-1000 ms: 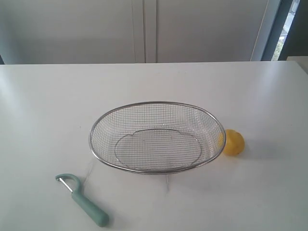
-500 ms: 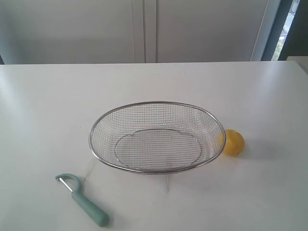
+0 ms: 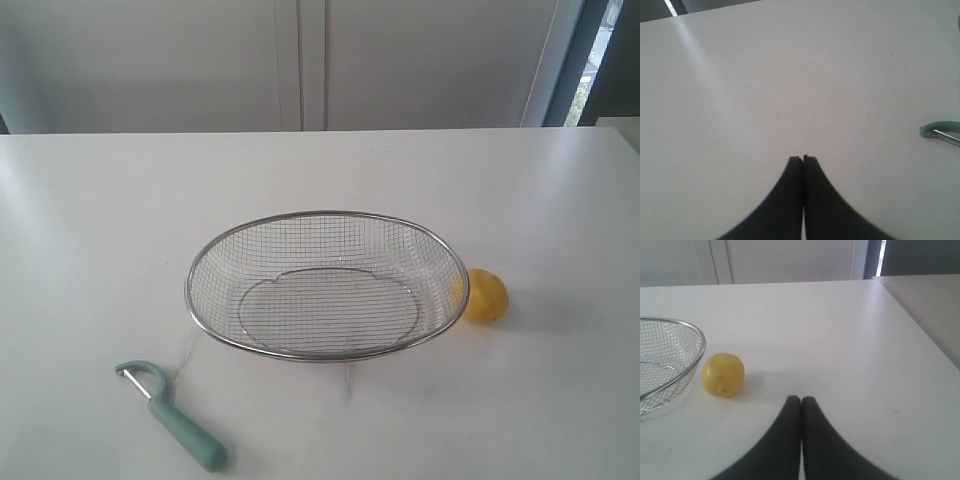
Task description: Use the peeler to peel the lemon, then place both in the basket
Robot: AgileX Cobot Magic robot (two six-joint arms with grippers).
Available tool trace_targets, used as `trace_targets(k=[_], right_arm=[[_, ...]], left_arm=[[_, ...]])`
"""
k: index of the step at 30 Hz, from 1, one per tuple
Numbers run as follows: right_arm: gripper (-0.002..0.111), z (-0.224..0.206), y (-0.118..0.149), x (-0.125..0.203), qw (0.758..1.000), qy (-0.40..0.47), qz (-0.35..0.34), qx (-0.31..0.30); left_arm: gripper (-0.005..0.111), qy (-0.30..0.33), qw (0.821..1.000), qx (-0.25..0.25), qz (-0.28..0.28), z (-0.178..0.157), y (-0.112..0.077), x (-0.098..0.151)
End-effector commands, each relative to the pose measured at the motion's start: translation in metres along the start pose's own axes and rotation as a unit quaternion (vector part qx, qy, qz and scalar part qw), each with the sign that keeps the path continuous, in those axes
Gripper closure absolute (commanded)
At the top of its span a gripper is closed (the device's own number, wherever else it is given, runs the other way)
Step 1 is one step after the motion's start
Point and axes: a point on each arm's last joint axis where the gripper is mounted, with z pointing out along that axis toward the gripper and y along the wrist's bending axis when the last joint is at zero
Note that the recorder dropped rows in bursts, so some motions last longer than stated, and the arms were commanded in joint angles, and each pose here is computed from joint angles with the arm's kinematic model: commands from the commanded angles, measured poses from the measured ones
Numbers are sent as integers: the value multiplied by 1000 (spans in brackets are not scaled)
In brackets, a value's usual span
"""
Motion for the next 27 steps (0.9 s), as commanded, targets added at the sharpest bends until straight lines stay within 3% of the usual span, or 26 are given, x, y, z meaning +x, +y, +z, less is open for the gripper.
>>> trace_targets(k=[1, 13, 21, 27], right_arm=[[108, 0, 0, 2, 1000, -2, -4, -2], [108, 0, 0, -1, 1000, -14, -4, -4], [108, -7, 6, -33, 980, -194, -2, -33], [108, -9, 7, -38, 974, -224, -2, -38]], left_arm=[[107, 2, 1000, 3, 4, 0, 0, 1], [107, 2, 1000, 3, 4, 0, 0, 1], [107, 2, 1000, 3, 4, 0, 0, 1], [107, 2, 1000, 3, 4, 0, 0, 1]])
